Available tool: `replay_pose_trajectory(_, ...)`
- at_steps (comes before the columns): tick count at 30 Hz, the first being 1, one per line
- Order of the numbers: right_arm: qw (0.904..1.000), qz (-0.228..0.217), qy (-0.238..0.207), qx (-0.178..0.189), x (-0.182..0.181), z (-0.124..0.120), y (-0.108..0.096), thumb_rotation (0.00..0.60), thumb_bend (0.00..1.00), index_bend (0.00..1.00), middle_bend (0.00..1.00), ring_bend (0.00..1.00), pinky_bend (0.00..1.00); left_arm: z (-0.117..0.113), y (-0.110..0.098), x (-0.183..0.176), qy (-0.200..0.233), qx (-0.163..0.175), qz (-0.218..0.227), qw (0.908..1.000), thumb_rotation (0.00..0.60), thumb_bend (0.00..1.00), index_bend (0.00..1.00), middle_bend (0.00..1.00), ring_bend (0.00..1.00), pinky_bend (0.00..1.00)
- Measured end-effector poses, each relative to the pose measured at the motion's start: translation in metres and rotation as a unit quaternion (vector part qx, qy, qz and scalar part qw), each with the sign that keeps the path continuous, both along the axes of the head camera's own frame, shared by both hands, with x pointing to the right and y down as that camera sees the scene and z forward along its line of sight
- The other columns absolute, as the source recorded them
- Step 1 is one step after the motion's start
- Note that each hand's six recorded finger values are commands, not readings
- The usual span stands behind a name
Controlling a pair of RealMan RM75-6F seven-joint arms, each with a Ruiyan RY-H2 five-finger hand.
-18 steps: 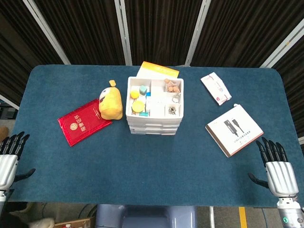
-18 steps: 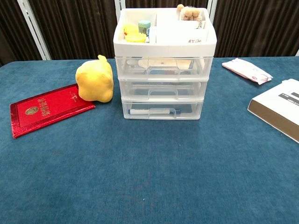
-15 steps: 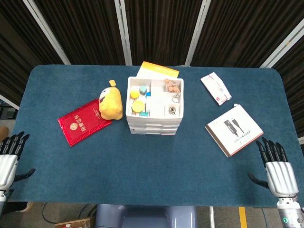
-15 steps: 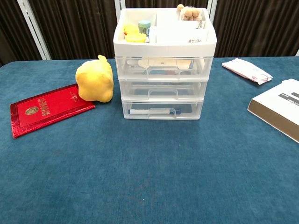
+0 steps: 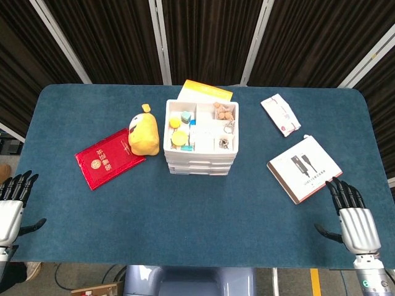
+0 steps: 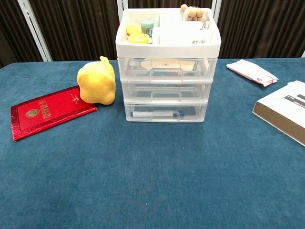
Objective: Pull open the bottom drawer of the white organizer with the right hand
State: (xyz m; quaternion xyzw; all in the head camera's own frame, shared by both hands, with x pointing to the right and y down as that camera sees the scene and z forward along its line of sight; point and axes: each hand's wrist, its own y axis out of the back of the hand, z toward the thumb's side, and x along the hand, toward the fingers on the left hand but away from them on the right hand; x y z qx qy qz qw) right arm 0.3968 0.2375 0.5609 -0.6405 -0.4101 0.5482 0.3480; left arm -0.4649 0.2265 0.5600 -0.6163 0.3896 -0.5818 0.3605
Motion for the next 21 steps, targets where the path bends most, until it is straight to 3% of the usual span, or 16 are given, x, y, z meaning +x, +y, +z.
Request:
replay_pose_trajectory(2,0.9994,0.012,-0.030,-0.015,-0.010,0.004,-0.004,0.600,0.34,0.00,0.61,0.61,0.74,0.000,0.000,0.001,0.001,0.000,0.001,1.0000,0.600,0.04,0.01,0.00,0.00,0.00)
replay_pose_trajectory(4,0.9975,0.025,-0.057,-0.035,-0.018,0.010,-0.006,0.600,0.44,0.00,0.74,0.75,0.84,0.000,0.000,0.001,0.002,0.000,0.002,1.0000,0.600,0.04,0.01,0.00,0.00,0.00)
replay_pose_trajectory(10,0.9815,0.059,-0.130,-0.128,-0.052,0.037,-0.013,0.600,0.76,0.00,0.82,0.82,0.88,0.001,0.000,0.001,0.003,-0.002,0.000,1.0000,0.600,0.04,0.01,0.00,0.00,0.00)
replay_pose_trajectory(15,0.9659,0.071,-0.169,-0.183,-0.088,0.059,-0.019,0.600,0.83,0.00,0.83,0.83,0.89,0.000,0.000,0.000,0.007,-0.003,-0.004,1.0000,0.600,0.04,0.01,0.00,0.00,0.00)
replay_pose_trajectory(21,0.9447,0.099,-0.214,-0.228,-0.128,0.086,-0.024,0.600,0.84,0.00,0.83,0.83,0.89,-0.001,-0.001,0.000,0.012,-0.002,-0.007,0.9999,0.600,0.04,0.01,0.00,0.00,0.00)
